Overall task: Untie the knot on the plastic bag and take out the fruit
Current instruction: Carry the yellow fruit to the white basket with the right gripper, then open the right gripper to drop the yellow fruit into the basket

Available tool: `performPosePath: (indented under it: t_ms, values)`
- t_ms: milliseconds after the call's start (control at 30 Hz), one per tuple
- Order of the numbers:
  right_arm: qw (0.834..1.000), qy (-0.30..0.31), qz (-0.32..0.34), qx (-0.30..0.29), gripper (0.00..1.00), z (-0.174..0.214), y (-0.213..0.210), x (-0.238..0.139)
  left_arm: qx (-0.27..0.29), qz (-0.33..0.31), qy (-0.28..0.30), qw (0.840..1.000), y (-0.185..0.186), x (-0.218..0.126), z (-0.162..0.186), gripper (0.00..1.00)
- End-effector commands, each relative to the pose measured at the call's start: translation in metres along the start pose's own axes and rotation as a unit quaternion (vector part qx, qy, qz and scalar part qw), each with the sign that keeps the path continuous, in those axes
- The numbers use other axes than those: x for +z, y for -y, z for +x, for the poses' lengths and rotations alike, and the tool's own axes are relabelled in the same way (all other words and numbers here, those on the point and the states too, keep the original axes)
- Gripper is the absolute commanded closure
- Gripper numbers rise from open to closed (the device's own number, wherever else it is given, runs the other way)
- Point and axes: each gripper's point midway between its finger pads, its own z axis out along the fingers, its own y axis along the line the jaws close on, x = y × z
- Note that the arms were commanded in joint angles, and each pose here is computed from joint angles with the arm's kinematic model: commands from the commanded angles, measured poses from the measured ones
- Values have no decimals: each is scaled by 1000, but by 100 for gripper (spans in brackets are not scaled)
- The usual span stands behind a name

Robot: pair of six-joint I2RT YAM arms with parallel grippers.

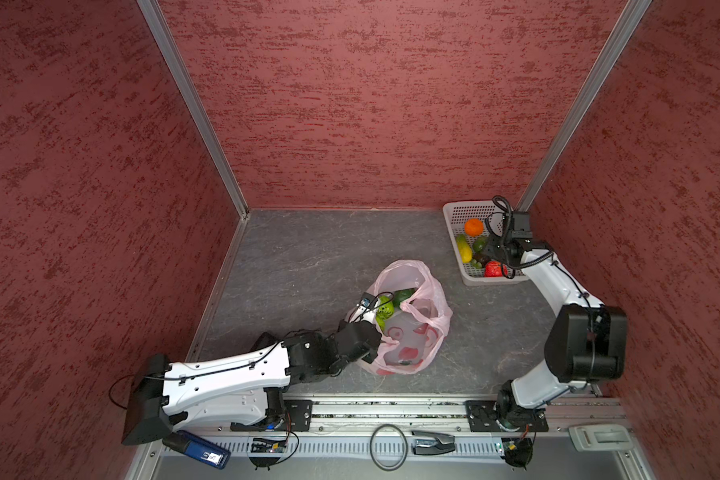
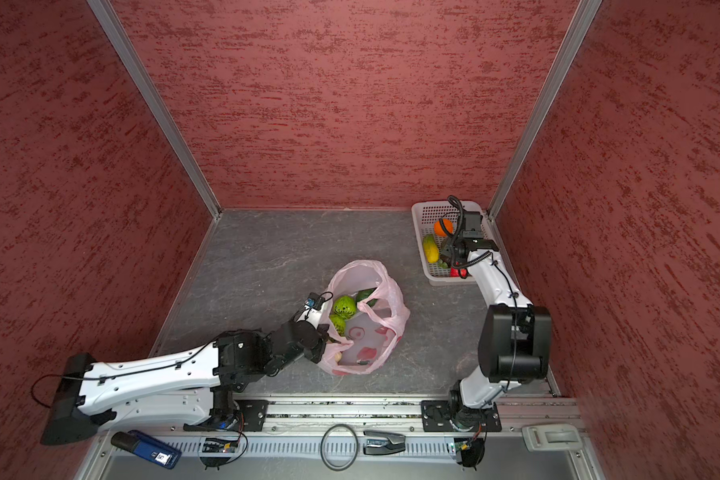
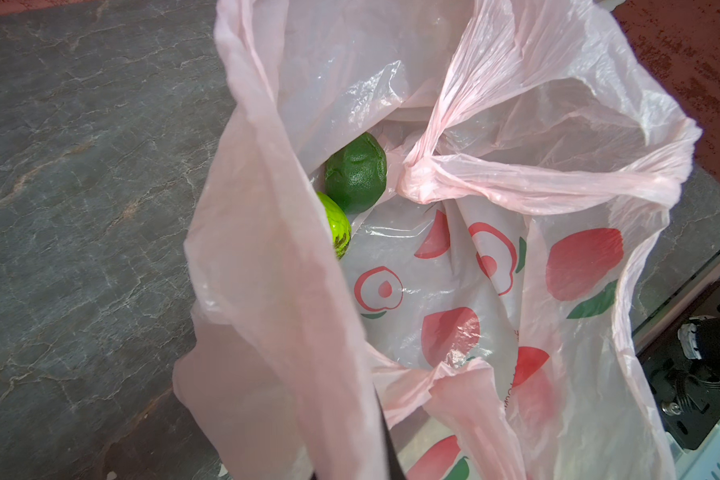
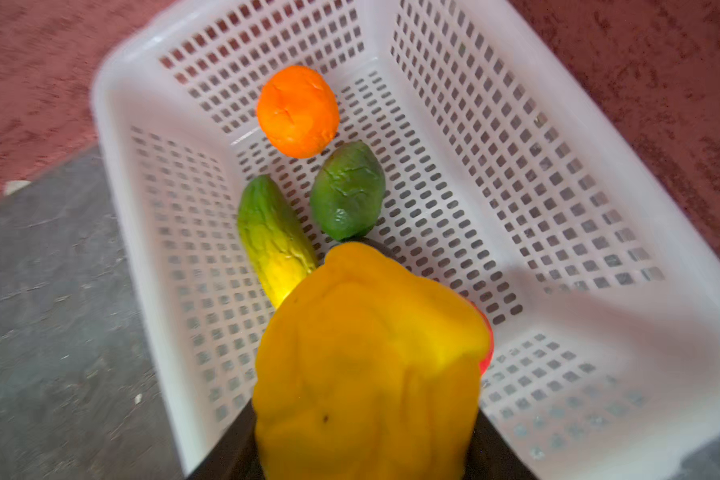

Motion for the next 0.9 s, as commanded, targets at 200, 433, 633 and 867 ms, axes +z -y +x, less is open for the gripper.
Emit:
performPosePath:
  t_ms: [200, 433, 633, 867]
  values:
    - [1000, 12, 21, 9, 48, -38, 20, 61, -9, -10, 4, 1000, -2, -5, -6, 100]
    - [1000, 6, 26, 16, 20, -37, 24, 64, -12, -16, 8, 1000, -3, -7, -9, 100]
    - [1000, 3, 13, 16, 17, -34, 21, 48, -10, -18, 8, 1000, -5, -7, -9, 100]
    - [998, -7, -58, -2, 16, -13, -10, -11, -10, -24, 6, 1000, -12, -12, -5, 100]
